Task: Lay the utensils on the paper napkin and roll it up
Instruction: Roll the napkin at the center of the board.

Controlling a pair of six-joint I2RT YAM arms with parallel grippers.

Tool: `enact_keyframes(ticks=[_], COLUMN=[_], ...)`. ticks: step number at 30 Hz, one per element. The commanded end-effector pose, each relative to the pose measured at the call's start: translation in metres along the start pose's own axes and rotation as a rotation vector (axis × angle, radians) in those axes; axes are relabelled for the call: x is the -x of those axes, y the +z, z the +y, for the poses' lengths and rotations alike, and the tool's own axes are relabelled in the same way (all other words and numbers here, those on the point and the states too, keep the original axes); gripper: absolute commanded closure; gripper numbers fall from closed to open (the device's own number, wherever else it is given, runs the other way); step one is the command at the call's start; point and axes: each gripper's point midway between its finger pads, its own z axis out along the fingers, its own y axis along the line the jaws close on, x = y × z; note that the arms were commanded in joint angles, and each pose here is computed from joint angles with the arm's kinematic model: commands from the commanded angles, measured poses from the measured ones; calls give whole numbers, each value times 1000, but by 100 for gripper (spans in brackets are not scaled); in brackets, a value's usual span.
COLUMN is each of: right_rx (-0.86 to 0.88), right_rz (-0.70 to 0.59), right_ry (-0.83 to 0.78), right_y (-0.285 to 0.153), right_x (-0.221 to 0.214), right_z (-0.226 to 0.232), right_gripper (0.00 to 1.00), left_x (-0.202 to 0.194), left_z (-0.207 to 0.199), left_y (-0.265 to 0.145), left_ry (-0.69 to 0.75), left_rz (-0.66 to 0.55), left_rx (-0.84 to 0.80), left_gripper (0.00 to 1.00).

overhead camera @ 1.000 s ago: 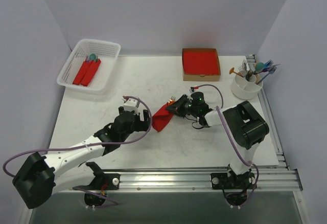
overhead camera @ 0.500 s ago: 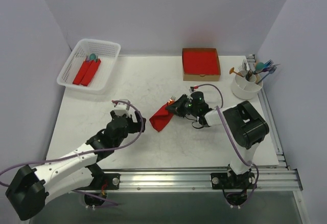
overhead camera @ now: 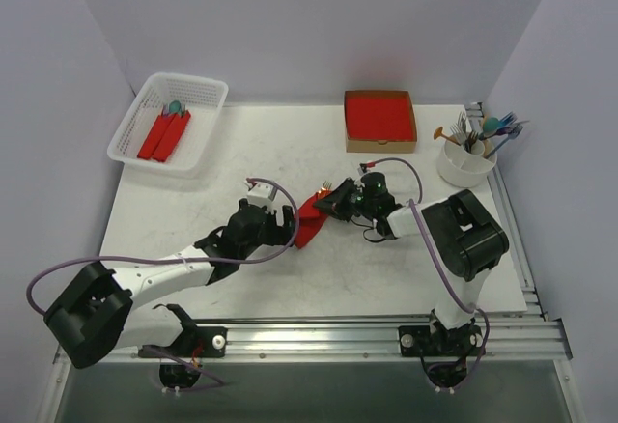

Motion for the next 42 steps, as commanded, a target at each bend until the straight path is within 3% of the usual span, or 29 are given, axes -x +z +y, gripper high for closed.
enact_keyframes(ticks=[1, 12, 13, 42], right_rx=[61, 65, 66, 47], right_rz=[-17, -23, -23, -9], right_ry=[-41, -44, -44, -53], right_y=[-3, -6, -6, -13], right_x=[11, 15, 15, 12], right_z=[23, 26, 27, 21], right_gripper=[100, 100, 100, 100], left_x=[20, 1, 0, -59], left_z=[-25, -11, -9, 25], left_y=[10, 28, 29, 49], left_ry=[9, 55, 55, 38], left_rz=[-41, 36, 37, 175], left_rx=[-81, 19, 23, 250], left_gripper=[6, 0, 6, 36])
